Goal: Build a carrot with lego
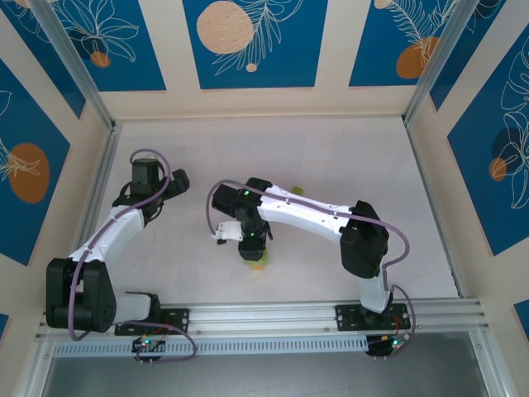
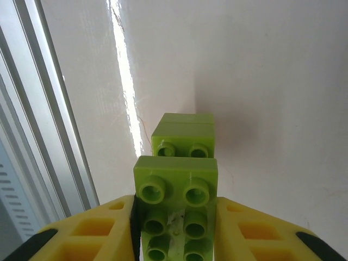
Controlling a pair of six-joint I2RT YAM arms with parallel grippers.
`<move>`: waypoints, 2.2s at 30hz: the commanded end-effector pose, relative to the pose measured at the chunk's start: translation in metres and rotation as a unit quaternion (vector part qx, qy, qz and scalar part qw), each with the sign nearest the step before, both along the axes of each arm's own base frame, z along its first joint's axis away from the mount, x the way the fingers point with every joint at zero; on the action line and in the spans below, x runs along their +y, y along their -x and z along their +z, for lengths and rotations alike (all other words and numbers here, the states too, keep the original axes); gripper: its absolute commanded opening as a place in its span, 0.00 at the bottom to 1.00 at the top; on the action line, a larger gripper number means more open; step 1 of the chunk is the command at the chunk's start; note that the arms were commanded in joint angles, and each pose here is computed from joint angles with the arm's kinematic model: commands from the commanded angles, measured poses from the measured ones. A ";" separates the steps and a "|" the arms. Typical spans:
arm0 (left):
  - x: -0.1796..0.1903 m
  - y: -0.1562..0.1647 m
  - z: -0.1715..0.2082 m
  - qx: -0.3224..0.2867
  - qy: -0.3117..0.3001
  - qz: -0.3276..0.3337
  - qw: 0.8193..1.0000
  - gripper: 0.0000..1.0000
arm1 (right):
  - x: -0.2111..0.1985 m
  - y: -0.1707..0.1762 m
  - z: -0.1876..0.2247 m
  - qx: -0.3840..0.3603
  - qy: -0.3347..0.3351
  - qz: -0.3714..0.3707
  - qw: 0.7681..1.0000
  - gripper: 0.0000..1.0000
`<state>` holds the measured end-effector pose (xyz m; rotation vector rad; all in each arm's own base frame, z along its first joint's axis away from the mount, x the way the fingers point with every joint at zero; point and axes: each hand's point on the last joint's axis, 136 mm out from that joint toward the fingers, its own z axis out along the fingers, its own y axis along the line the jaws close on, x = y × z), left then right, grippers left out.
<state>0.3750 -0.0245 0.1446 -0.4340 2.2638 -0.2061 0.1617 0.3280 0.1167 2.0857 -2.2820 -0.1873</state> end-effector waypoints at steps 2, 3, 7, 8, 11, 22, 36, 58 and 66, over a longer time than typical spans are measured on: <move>0.001 -0.006 0.016 -0.023 -0.002 -0.004 1.000 0.98 | 0.000 0.003 -0.003 0.014 -0.005 0.004 1.000 0.45; 0.001 -0.006 0.016 -0.022 -0.002 -0.005 1.000 0.98 | 0.001 0.002 -0.001 0.011 -0.009 0.003 1.000 0.48; 0.000 -0.006 0.016 -0.023 -0.001 -0.006 1.000 0.98 | 0.001 0.001 0.006 0.006 -0.018 0.002 1.000 0.54; 0.000 -0.006 0.016 -0.023 -0.001 -0.005 1.000 0.98 | 0.001 0.000 0.006 0.005 -0.018 0.002 1.000 0.58; 0.000 -0.006 0.016 -0.023 0.001 -0.007 1.000 0.98 | 0.004 -0.002 0.013 -0.003 -0.028 0.001 1.000 0.66; -0.059 0.004 0.056 -0.148 0.075 -0.170 0.971 0.99 | -0.023 -0.100 0.142 -0.194 -0.173 -0.229 0.938 0.74; -0.178 0.181 0.076 -0.409 0.052 -0.457 0.788 0.99 | -0.198 -0.167 0.012 -0.075 -0.104 -0.614 0.779 0.72; -0.251 0.194 0.000 -0.365 -0.007 -0.586 0.723 0.95 | -0.227 -0.189 -0.045 -0.043 -0.069 -0.651 0.755 0.71; -0.258 0.200 -0.001 -0.369 -0.004 -0.608 0.703 0.91 | -0.227 -0.184 -0.057 -0.034 -0.047 -0.645 0.762 0.70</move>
